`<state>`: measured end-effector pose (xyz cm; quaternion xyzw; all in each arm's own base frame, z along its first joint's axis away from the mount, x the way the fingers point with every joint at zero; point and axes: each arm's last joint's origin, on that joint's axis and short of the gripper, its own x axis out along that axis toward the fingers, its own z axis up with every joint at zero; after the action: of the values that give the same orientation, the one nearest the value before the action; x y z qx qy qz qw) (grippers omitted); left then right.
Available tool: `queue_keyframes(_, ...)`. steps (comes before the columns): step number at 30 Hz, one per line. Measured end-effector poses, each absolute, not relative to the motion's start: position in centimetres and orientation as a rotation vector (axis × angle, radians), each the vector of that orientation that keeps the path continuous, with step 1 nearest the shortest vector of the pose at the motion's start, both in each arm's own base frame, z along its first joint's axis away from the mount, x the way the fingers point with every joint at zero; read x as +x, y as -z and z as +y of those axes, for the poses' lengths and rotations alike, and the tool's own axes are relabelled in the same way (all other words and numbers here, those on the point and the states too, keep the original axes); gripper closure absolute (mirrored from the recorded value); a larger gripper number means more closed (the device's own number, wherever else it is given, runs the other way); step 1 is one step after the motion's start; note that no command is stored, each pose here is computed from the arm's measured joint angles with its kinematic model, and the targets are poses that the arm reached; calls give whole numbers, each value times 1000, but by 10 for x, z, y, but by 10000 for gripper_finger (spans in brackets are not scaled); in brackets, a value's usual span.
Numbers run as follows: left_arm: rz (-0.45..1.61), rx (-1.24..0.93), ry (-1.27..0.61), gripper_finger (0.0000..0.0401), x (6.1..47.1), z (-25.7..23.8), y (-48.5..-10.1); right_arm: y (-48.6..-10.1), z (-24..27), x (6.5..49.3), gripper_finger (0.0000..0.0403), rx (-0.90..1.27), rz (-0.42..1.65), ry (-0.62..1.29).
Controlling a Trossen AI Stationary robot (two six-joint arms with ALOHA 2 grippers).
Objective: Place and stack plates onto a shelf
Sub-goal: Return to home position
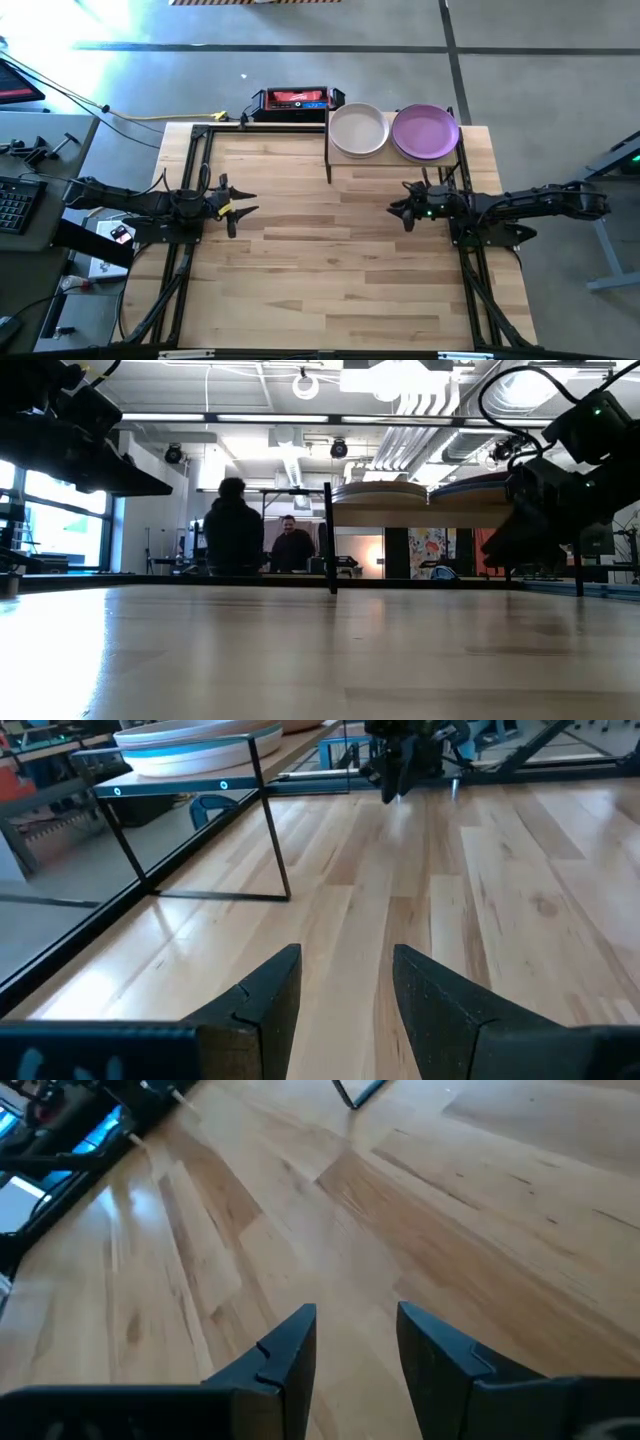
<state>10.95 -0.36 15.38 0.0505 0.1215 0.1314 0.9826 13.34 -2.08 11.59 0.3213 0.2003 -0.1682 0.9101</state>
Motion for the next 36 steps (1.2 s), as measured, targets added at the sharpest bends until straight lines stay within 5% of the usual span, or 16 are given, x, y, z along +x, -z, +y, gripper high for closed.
queue_keyframes(11,244,97,-264,254,110,-4,-154,-114,-22,132,279,393,465,319)
queue_keyframes(24,131,65,-265,254,103,-3,-164,-115,-21,131,279,425,458,327)
queue_keyframes(36,-3,28,-268,254,94,-2,-175,-145,-19,116,279,422,193,274)
